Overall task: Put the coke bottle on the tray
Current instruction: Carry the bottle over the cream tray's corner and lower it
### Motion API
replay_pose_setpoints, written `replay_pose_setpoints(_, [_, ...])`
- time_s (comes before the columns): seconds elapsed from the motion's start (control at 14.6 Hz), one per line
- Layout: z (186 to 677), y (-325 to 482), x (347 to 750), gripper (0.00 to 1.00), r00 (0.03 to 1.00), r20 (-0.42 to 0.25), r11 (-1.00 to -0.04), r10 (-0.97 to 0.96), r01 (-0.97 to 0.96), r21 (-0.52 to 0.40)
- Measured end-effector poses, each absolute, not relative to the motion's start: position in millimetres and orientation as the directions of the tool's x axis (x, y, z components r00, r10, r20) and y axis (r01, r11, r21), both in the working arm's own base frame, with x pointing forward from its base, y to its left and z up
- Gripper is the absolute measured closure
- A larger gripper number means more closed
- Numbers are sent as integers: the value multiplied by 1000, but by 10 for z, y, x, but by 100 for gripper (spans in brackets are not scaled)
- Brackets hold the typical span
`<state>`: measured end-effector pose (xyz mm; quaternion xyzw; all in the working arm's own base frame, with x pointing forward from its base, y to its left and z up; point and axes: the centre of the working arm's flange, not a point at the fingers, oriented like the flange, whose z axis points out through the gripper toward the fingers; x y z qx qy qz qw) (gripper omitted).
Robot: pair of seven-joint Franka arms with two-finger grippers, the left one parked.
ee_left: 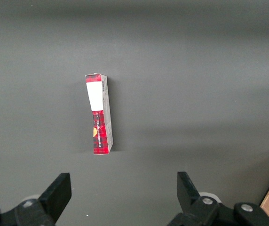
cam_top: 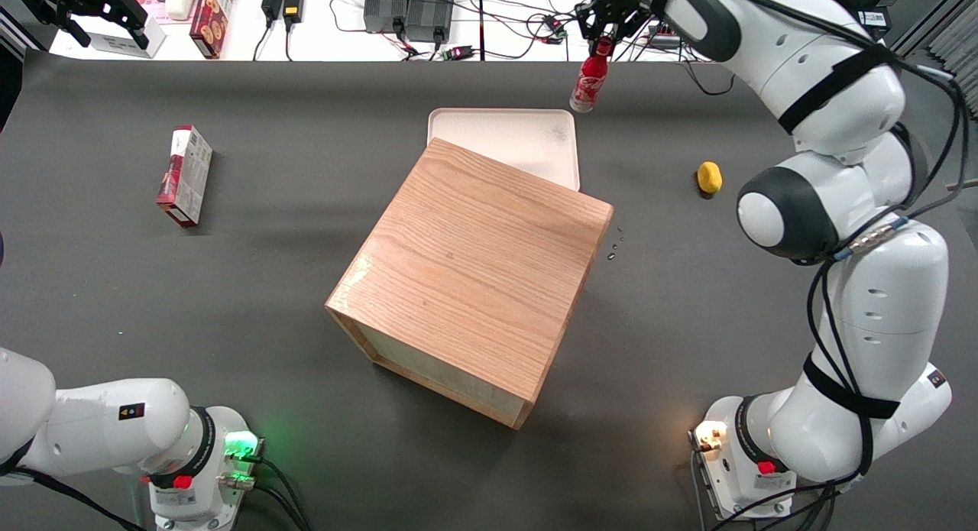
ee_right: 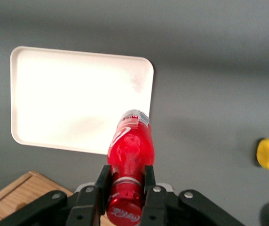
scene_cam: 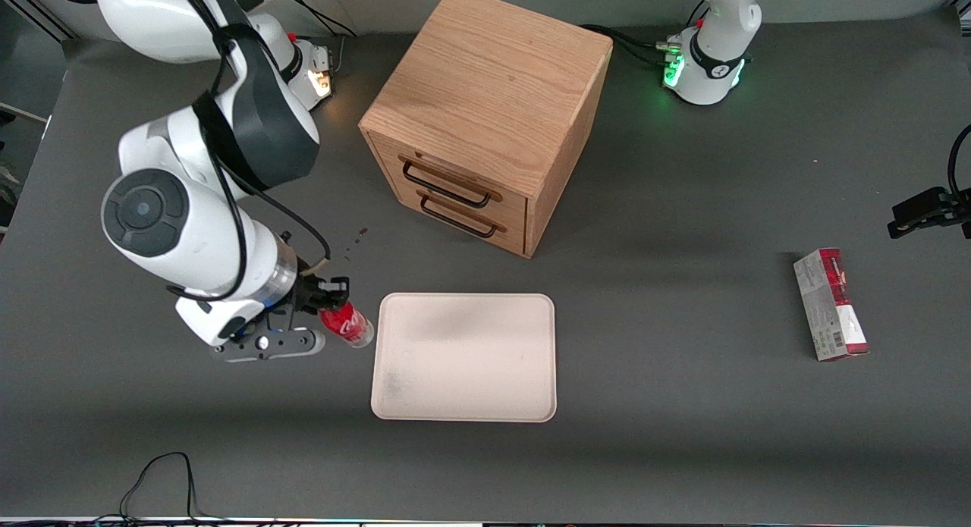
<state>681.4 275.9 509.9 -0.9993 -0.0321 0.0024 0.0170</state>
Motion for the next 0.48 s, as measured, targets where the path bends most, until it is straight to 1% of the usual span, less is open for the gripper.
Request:
replay_pose_setpoints(0.27, [5020,2880,6817,67,996,-1,-995,92,91,-43])
replay_pose_setpoints(0.48, [4776,3011,6886,67,983,21,-983,184,184,-14])
